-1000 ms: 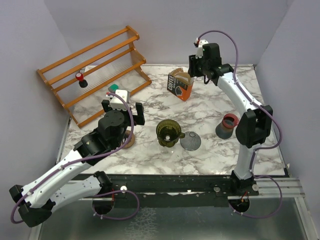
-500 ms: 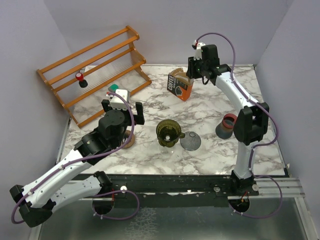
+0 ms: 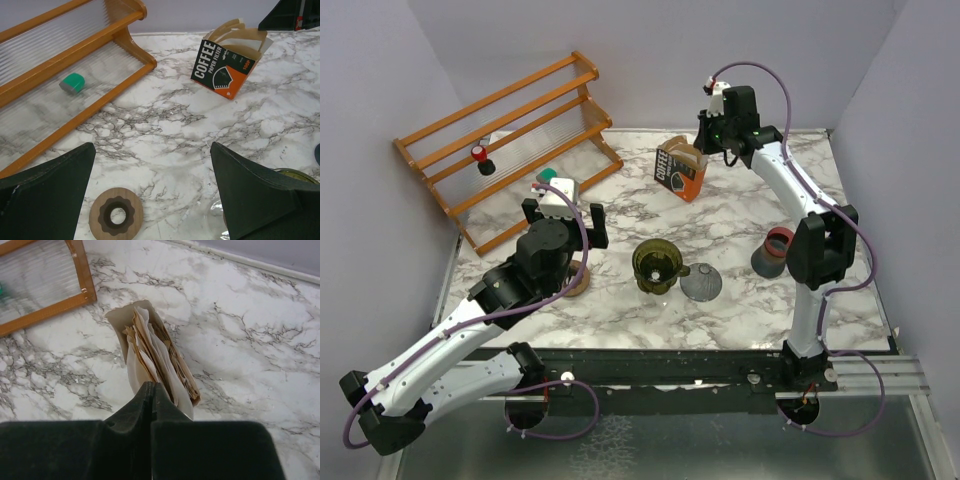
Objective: Place the coffee filter in the dripper
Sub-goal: Pick up the coffee filter from the coffee filter holder.
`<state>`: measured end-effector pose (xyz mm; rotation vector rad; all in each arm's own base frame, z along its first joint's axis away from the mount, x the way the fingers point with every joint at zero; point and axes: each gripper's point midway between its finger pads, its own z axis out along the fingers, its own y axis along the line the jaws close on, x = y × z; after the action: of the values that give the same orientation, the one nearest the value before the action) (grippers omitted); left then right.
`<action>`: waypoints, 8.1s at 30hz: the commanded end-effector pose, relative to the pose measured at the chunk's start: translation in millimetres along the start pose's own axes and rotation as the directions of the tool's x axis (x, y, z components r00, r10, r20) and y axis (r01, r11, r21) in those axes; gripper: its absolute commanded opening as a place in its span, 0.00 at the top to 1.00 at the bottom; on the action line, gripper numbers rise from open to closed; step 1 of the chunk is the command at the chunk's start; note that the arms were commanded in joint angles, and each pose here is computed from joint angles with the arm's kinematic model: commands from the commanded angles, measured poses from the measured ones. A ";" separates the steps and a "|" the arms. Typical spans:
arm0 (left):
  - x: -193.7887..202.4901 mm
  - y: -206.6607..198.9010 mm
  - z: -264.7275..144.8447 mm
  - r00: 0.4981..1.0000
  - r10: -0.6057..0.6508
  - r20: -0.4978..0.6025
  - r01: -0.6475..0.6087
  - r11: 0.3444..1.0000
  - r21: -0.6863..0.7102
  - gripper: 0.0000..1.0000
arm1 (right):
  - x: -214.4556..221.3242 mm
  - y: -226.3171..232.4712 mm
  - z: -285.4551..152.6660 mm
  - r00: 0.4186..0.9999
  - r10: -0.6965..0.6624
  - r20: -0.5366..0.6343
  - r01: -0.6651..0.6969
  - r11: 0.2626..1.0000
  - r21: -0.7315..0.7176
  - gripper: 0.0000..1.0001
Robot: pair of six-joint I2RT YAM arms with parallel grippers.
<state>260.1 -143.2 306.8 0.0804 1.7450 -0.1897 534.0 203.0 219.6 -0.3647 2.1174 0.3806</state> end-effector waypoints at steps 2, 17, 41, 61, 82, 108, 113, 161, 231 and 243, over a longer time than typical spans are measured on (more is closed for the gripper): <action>0.9 -1.7 1.3 1.000 -0.001 0.005 0.001 1.000 0.016 0.01 | 0.5 1.7 4.1 1.000 0.014 -0.012 -0.014 1.000 -0.027 0.99; -0.6 -0.6 0.3 1.000 -0.007 0.010 0.007 1.000 0.017 0.01 | 3.8 -3.2 6.4 1.000 0.024 -0.017 -0.023 1.000 0.002 0.78; 0.7 -1.3 2.7 1.000 -0.007 0.004 0.007 1.000 0.020 0.01 | 3.9 -2.3 7.1 1.000 0.017 -0.024 -0.017 1.000 -0.005 0.99; -1.2 -2.6 1.2 1.000 -0.019 0.008 0.018 0.999 0.032 0.01 | -65.5 37.9 -62.2 0.987 -0.004 0.158 0.029 0.987 -0.156 0.99; 0.6 -31.8 4.5 0.997 -0.071 -0.041 0.077 0.985 0.153 0.01 | -90.3 105.9 -156.0 0.957 0.091 0.276 0.036 0.905 -0.425 0.99; -69.0 -141.7 -53.0 0.814 -0.555 -0.171 0.493 0.506 0.708 0.01 | -75.9 236.9 -354.6 0.876 0.361 0.319 0.125 0.468 -0.875 0.99; -76.6 -150.1 -64.7 0.797 -0.572 -0.194 0.490 0.425 0.761 0.01 | -76.6 252.1 -381.5 0.873 0.387 0.296 0.149 0.366 -0.919 0.99; -132.0 -149.6 -134.3 0.783 -0.611 -0.119 0.299 0.202 0.933 1.00 | -54.7 267.4 -405.9 0.829 0.487 0.277 0.140 0.298 -0.944 0.99; -32.9 -50.0 -3.8 0.466 0.634 0.617 -0.807 0.590 0.003 1.00 | 23.4 281.0 -281.1 0.799 0.580 -0.157 -0.439 0.384 -0.812 0.42; -38.7 -51.7 -9.9 0.499 0.581 0.643 -0.772 0.636 0.025 1.00 | 12.6 287.9 -286.6 0.760 0.625 -0.179 -0.449 0.306 -0.839 0.48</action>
<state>251.2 -191.8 344.7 0.9148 0.9272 0.1381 198.7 344.7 380.7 -0.1195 1.7013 1.8221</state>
